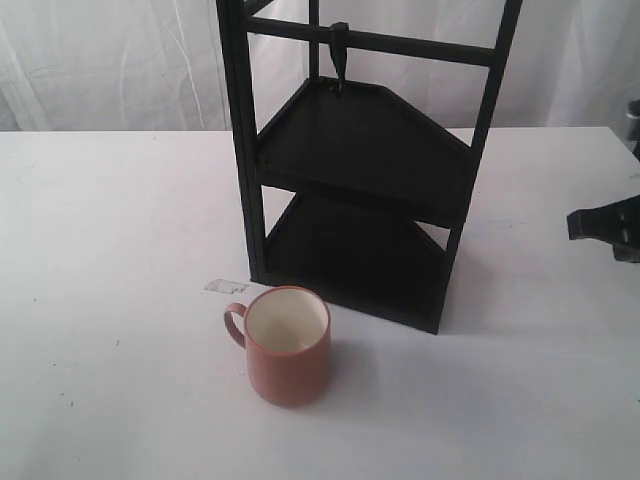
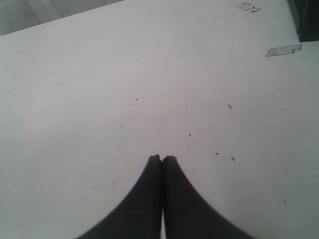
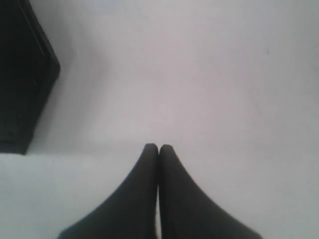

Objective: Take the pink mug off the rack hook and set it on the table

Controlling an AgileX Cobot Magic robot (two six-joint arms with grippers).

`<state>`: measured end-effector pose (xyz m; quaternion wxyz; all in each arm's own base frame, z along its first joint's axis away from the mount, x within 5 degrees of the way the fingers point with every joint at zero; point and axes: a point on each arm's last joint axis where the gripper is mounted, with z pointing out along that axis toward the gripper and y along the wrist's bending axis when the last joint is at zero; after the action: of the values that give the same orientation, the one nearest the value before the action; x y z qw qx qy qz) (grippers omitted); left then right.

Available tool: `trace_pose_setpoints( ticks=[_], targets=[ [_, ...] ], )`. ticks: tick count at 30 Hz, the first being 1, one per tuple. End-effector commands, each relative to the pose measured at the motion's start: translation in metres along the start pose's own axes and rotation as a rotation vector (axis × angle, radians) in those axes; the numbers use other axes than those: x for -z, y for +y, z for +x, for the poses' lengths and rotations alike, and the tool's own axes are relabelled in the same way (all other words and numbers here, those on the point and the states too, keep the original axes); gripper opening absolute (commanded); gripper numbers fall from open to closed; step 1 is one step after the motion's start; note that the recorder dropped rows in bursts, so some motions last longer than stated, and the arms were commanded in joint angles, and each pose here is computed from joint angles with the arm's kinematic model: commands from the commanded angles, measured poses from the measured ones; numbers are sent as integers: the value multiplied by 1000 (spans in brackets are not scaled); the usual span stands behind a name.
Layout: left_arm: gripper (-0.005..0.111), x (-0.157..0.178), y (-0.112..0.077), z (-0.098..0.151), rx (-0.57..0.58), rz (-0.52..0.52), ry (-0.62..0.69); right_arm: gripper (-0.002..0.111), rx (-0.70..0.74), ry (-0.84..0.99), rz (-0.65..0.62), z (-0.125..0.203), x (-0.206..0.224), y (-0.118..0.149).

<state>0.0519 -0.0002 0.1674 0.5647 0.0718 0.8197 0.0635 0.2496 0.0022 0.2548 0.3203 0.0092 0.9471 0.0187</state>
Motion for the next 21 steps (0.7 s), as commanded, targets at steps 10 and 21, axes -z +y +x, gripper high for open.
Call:
trace_pose_setpoints(
  ticks=[10,21],
  targets=[
    [0,0,-1,1,6,8,-3,0,14,-784,13,49,125,-1],
    [0,0,-1,1,6,8,-3,0,56,-1122,33,107,159,-2]
  ],
)
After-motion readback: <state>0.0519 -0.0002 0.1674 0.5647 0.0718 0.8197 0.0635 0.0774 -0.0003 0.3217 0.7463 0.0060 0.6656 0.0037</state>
